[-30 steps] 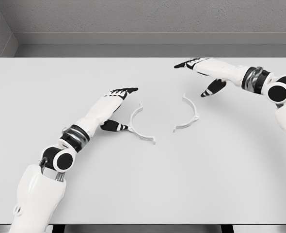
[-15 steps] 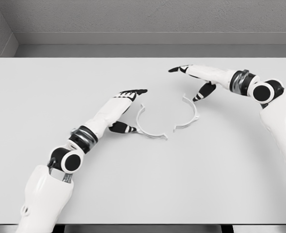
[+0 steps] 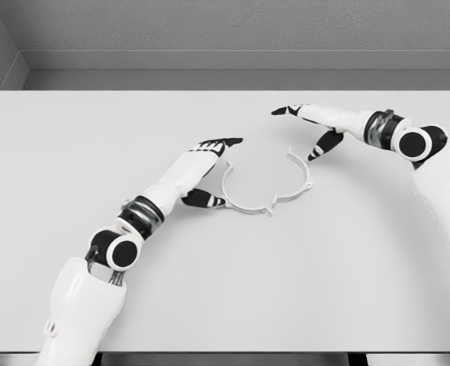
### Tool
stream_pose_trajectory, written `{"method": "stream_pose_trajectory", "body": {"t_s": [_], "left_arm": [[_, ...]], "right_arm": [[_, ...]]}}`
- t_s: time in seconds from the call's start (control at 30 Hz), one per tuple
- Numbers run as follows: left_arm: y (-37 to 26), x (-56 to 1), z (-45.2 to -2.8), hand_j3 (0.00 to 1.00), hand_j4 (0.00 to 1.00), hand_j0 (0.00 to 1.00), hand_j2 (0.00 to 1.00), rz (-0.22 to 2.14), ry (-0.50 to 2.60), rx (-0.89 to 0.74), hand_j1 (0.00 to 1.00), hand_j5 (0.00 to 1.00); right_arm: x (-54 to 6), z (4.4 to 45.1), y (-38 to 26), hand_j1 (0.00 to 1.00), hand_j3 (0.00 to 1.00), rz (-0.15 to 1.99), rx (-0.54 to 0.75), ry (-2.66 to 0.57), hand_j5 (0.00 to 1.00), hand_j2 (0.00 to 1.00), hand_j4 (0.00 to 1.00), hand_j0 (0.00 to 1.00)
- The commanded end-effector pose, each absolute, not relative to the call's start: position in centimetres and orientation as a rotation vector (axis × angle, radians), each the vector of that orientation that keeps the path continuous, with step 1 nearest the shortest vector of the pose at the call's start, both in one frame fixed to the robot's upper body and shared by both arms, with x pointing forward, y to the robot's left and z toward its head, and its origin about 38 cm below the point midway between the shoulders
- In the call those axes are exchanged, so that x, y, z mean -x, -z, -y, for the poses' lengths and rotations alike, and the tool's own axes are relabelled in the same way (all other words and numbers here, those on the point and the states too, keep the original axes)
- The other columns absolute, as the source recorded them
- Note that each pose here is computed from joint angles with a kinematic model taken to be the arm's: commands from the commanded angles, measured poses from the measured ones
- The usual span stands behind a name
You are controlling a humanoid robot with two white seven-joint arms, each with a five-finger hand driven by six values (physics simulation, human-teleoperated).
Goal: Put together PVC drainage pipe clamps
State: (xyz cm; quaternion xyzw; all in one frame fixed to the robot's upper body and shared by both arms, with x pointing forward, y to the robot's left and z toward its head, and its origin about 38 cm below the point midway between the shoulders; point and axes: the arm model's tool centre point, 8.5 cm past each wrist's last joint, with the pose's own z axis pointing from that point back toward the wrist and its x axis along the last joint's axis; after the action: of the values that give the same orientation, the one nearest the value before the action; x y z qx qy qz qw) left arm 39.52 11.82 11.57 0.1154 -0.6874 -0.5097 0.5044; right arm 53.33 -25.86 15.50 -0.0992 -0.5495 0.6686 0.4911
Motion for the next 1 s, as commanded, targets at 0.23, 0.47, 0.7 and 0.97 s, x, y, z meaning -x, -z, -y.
{"method": "stream_pose_trajectory", "body": {"t_s": [0.23,0.47,0.7,0.97], "left_arm": [[-11.8,-39.5,-12.0,1.00,1.00,1.00,1.00,1.669,1.213,-0.275,1.00,1.00],[-11.9,-39.3,-12.4,1.00,1.00,1.00,1.00,1.673,1.213,-0.278,1.00,1.00],[-10.9,-38.9,-12.7,1.00,1.00,1.00,1.00,1.641,1.226,-0.275,1.00,1.00],[-10.5,-39.2,-12.5,1.00,1.00,1.00,1.00,1.629,1.233,-0.272,1.00,1.00]], "right_arm": [[-53.2,26.5,-15.5,1.00,1.00,1.326,0.247,-1.619,1.00,1.00,1.00,1.00],[-53.1,25.9,-15.1,1.00,1.00,1.314,0.237,-1.640,1.00,1.00,1.00,1.00],[-53.0,25.3,-14.7,1.00,1.00,1.308,0.226,-1.658,1.00,1.00,1.00,1.00],[-53.0,25.2,-14.8,1.00,1.00,1.312,0.226,-1.658,1.00,1.00,1.00,1.00]]}}
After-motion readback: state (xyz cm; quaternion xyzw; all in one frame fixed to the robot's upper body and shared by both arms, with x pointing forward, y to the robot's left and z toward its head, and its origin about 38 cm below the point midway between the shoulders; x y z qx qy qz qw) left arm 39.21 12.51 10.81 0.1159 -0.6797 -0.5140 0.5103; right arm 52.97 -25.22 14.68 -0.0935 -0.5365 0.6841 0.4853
